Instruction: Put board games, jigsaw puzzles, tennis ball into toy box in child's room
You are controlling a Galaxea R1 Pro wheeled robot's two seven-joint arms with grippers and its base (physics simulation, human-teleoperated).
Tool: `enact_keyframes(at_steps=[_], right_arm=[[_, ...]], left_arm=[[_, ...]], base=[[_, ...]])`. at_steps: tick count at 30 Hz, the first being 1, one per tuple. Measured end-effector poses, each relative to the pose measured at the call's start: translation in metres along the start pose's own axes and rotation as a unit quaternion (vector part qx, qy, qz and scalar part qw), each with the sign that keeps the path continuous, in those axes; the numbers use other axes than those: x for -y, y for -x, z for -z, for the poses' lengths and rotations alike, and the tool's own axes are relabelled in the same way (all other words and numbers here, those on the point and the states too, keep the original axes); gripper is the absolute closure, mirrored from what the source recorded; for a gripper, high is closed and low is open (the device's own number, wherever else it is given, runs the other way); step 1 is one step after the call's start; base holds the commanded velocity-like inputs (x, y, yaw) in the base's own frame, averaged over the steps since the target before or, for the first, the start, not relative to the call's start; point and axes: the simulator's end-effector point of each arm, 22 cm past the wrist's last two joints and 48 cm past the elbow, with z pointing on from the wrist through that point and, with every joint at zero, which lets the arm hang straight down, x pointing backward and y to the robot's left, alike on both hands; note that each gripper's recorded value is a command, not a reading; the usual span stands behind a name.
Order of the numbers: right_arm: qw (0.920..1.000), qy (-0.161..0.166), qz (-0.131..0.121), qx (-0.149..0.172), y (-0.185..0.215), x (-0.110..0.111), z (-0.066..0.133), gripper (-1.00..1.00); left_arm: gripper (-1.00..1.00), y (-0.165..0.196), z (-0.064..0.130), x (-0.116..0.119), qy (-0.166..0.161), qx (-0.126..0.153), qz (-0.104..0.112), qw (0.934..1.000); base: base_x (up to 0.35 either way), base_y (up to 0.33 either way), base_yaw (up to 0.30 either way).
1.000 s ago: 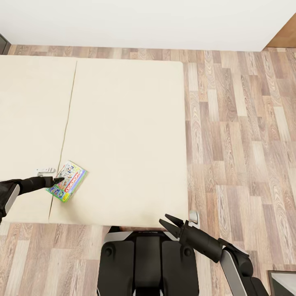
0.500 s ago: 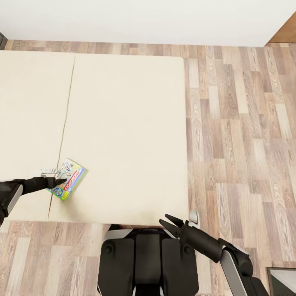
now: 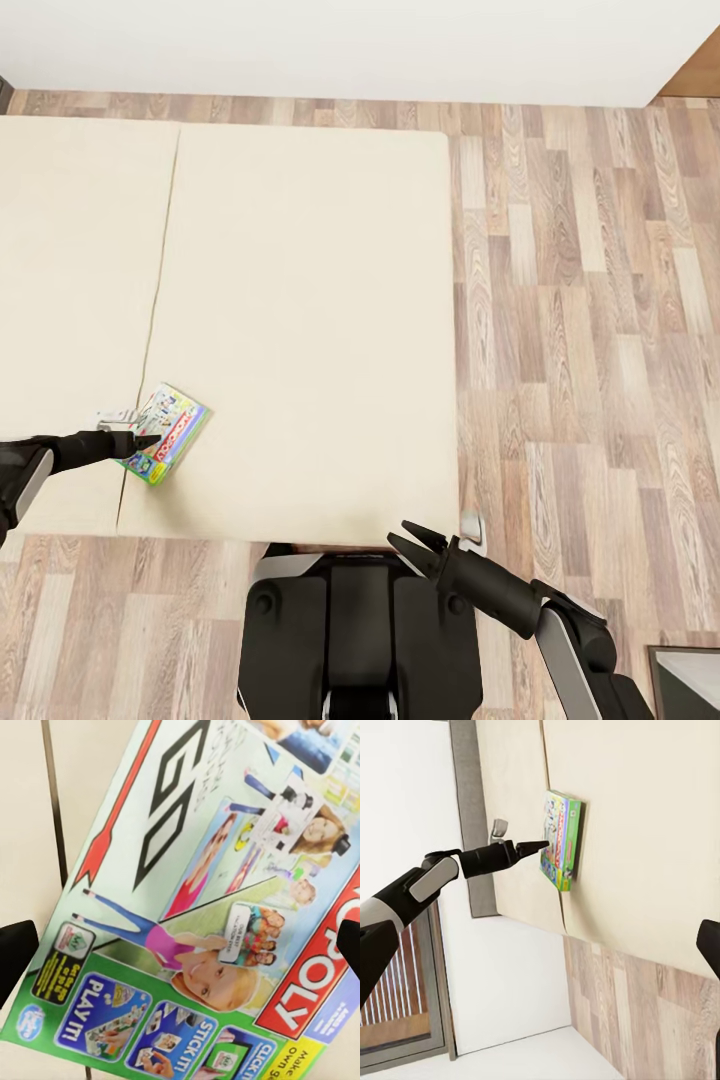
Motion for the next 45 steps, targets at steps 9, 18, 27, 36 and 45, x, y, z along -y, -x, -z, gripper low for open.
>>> enact_keyframes(at_steps=[9, 18, 27, 36, 45], right_arm=[[1.0, -0.001, 0.0, 0.001, 0.001, 0.001, 0.001, -1.0], [1.0, -0.001, 0.0, 0.001, 0.001, 0.001, 0.001, -1.0], [1.0, -0.001, 0.0, 0.001, 0.001, 0.001, 0.001, -1.0], [1.0, -0.001, -0.002, 0.0, -0.001, 0.002, 0.0, -1.0], [1.0, -0.003, -0.007, -0.003, -0.004, 0.006, 0.0, -1.0]], left_arm=[[-1.0, 0.0, 0.001, -0.002, 0.002, 0.0, 0.0, 1.0], [-1.0, 0.001, 0.006, -0.013, 0.01, 0.001, 0.001, 0.9999], [-1.0, 0.001, 0.006, -0.016, 0.015, 0.001, 0.0, 0.9999], [-1.0, -0.001, 0.004, -0.015, 0.015, -0.002, 0.0, 0.9999], [-1.0, -0.006, 0.0, -0.016, 0.017, -0.006, -0.001, 0.9998]], base=[[0.0, 0.0, 0.0], [0.0, 0.0, 0.0], [0.0, 0.0, 0.0], [0.0, 0.0, 0.0], [0.0, 0.0, 0.0]])
